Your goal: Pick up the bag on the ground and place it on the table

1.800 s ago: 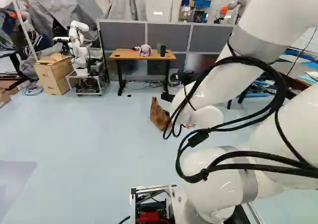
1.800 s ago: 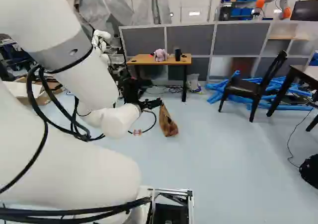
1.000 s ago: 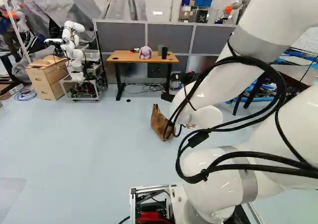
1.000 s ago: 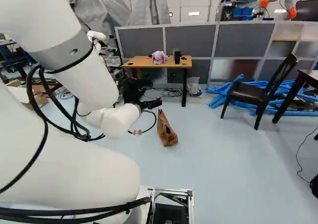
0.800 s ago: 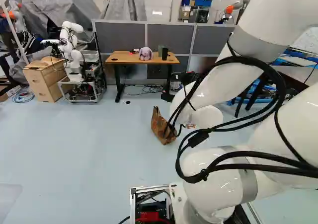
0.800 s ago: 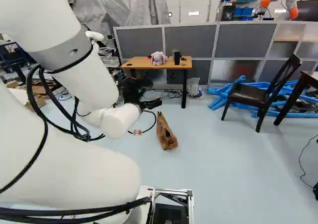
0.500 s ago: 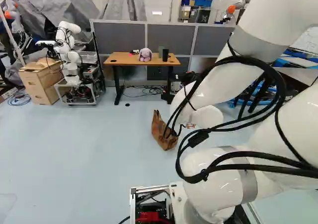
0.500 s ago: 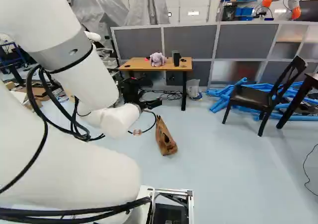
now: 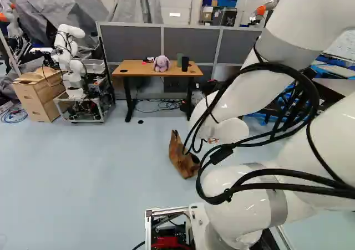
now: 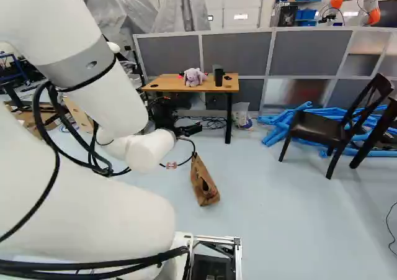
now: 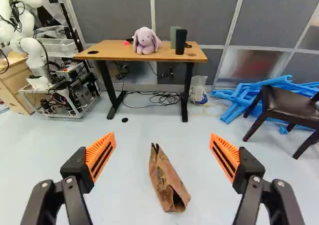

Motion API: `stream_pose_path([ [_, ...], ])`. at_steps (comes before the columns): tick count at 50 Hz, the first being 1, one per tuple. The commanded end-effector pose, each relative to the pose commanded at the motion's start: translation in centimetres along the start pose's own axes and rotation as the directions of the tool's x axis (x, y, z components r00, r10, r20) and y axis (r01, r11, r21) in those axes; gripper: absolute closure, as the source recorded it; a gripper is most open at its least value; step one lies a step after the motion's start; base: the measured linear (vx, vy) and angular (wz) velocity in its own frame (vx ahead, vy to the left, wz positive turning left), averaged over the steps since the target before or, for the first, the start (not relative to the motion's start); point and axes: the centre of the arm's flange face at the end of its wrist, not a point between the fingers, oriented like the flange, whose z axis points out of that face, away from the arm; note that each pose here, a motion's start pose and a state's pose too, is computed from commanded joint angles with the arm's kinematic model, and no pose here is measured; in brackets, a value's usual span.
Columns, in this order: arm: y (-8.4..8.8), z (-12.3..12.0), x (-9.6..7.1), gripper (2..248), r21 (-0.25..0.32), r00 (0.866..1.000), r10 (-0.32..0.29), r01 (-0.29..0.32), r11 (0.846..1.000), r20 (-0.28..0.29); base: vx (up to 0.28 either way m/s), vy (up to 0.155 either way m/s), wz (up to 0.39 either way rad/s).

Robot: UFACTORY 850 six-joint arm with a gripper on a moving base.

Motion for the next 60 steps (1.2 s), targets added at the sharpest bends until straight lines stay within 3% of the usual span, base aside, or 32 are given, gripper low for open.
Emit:
stream_pose_path([
  [31,0.0,0.6,0.3,3,-0.001,1.0,0.0,0.0,1.0,0.003,0.013,-0.005,-0.003],
  [60,0.4,5.6,2.6,3,-0.011,1.0,0.004,-0.004,1.0,0.019,0.0,0.0,0.0],
])
